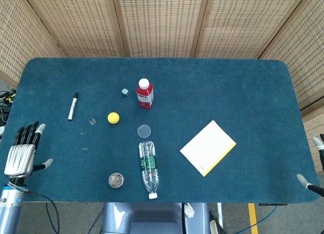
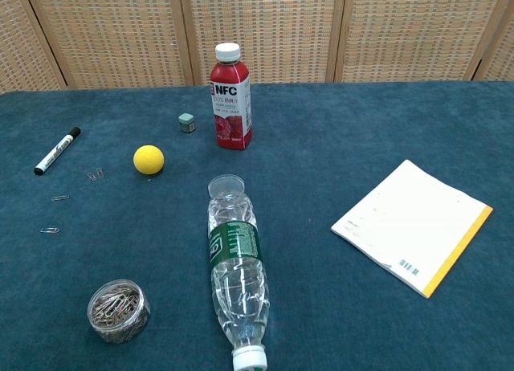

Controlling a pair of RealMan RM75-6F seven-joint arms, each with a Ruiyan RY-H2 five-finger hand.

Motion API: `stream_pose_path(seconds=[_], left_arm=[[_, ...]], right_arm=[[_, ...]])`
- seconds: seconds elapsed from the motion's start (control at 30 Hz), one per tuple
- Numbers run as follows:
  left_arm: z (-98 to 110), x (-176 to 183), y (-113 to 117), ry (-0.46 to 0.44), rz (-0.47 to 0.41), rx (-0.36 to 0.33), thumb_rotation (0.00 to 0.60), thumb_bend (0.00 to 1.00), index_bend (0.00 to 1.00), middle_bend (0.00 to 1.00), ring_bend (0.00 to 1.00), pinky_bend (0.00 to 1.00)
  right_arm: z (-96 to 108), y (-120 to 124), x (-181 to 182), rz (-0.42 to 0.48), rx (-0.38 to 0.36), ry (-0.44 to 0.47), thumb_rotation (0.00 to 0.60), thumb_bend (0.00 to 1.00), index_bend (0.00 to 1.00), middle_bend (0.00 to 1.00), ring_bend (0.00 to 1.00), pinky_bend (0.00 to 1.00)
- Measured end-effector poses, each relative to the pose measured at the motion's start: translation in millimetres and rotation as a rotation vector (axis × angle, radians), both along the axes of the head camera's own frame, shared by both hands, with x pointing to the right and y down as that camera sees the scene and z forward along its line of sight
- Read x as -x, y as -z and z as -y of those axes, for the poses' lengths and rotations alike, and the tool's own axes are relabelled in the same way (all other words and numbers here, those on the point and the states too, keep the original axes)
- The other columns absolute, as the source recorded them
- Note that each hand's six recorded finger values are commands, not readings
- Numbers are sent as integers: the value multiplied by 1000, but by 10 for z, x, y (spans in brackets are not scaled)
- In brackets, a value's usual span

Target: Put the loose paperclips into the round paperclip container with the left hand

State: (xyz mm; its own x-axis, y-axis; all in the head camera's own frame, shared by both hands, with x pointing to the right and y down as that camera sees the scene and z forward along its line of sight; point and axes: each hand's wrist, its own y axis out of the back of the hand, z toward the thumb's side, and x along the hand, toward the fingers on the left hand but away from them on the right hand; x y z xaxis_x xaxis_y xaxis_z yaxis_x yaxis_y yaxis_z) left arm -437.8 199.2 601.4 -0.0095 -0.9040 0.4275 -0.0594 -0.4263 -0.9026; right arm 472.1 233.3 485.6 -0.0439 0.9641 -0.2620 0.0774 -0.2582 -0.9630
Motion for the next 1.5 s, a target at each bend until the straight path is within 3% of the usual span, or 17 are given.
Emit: stream_pose_path(seconds=[0.27,0.4,0.53,0.63,0.97,1.5], left_arm=[[-2,1,-31,-1,4,12,600,0,5,0,0,0],[5,-47,-100,-18,3,30,600,5,171,0,0,0],[39,-144,-252,-40,-4,73,600,84,356,0,0,0],[82,-248,-431,-53,-14,119,600,125,424,0,0,0],[231,-488,-977,-37,7,230,600,296,467,0,0,0],[225,-510,-1179,-14,9,277,600,370,492,0,0,0]], right_arm=[[-3,-7,1,2,4,1,600,0,0,0,0,0],[1,-1,5,9,2,1,600,0,0,0,0,0],[2,-16,14,9,8,5,600,0,0,0,0,0],[6,-29,22,8,11,7,600,0,0,0,0,0],[25,-66,8,11,21,2,600,0,0,0,0,0],[23,-75,22,14,24,7,600,0,0,0,0,0]])
